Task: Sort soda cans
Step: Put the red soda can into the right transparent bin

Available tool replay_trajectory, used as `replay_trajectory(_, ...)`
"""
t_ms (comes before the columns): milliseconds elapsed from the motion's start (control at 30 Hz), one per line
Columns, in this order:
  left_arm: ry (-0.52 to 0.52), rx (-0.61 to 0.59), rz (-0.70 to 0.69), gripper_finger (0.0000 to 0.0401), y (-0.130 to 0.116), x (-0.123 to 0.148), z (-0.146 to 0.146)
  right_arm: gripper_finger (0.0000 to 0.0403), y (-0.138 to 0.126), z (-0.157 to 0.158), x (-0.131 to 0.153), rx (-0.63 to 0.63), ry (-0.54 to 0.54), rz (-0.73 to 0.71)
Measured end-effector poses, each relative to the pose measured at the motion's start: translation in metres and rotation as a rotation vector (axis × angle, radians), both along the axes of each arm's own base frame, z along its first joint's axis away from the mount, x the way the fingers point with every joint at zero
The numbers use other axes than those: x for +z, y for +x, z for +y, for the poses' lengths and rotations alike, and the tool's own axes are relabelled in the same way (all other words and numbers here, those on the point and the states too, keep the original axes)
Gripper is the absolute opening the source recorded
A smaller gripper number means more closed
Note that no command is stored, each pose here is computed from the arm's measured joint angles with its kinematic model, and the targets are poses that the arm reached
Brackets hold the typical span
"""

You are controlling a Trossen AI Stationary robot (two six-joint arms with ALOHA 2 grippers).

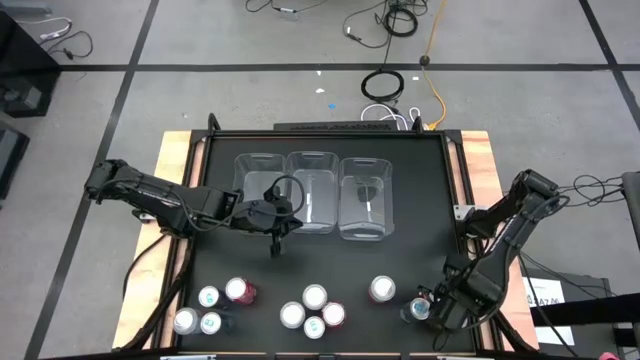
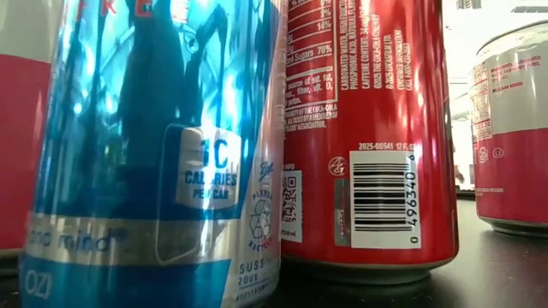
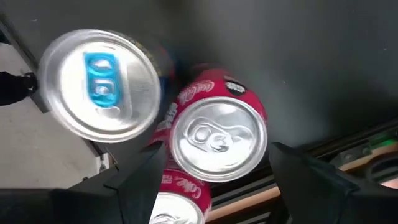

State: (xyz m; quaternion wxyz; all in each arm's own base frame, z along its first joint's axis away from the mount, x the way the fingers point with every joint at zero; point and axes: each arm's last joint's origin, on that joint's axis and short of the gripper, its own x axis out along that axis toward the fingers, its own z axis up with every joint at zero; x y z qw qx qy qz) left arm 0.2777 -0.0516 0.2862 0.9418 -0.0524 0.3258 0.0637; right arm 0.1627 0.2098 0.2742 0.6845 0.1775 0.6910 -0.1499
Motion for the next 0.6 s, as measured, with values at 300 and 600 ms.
replay_trajectory(300, 0.000, 0.000, 0.000, 0.0027, 0.0000, -0.0001, 0.0000, 0.0281, 0.0000, 0.0005, 0.0016, -0.011, 0.009, 0.004)
replay_trajectory(600, 0.000, 0.000, 0.000, 0.0027, 0.0000, 0.0000, 0.0000, 0.0281, -0.0019, 0.0009, 0.0020, 0.029, 0.038, 0.050)
